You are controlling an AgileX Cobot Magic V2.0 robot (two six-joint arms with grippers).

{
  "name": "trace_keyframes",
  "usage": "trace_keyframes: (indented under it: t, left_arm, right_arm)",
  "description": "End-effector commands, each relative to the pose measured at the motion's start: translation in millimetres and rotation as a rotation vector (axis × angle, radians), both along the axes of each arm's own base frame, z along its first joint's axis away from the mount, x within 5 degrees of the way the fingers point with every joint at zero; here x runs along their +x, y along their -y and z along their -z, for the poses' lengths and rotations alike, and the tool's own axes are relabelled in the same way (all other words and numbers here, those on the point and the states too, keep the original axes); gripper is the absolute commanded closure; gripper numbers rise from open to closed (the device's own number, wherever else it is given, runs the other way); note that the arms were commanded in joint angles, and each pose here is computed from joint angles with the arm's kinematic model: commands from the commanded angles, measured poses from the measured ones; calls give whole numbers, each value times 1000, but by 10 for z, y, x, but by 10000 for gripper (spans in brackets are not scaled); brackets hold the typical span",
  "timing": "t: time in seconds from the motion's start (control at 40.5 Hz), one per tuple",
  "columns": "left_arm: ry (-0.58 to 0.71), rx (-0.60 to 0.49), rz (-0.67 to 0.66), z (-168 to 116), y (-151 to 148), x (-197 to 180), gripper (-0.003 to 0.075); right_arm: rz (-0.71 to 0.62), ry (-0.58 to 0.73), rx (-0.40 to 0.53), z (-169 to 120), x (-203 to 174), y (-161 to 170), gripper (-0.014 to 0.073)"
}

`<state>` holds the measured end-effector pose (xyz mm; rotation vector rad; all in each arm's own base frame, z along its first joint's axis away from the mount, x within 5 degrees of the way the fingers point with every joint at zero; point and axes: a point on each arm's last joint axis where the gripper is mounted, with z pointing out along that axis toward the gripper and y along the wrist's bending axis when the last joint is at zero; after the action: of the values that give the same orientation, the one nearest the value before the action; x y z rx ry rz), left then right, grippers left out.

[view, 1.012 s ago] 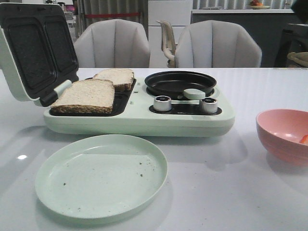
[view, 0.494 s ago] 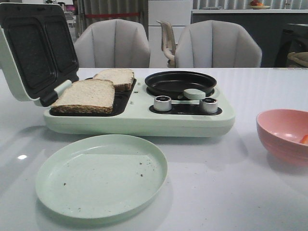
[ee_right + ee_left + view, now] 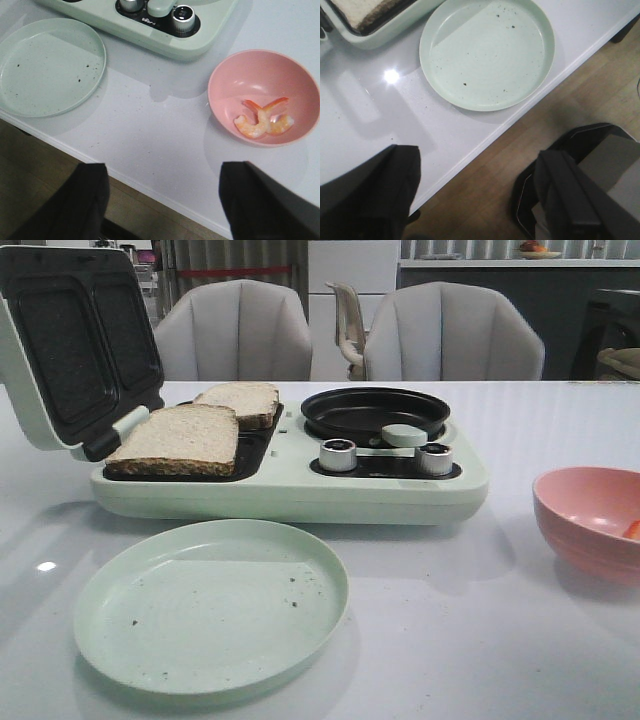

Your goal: Make breakfast with bread and shrimp

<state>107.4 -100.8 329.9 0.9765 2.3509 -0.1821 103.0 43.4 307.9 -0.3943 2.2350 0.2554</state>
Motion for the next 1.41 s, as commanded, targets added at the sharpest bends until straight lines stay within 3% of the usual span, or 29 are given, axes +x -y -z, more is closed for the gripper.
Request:
trace_keyframes:
  t: [0.0,0.123,0.247,0.592,1.012,1.382]
  left_arm:
    - [26,5,9,-79,150,145,192]
    - [-13,77,-28,8,273,342,202]
    - [-62,128,-130,70,235,591,290]
    - [-76,38,-557,22,-564,1141,618]
    - [38,-306,-760,-226,-1364,1568,619]
    - [30,-492,-778,-279,-1556,2410,619]
  right_arm:
    - [5,97,26,-141,41,-4,27]
    - [5,97,26,-141,41,-4,27]
    - [5,97,26,-141,41,-4,27]
    - [5,97,26,-141,41,-4,27]
    - [5,97,26,-141,41,-4,27]
    - [5,97,26,-141,41,-4,27]
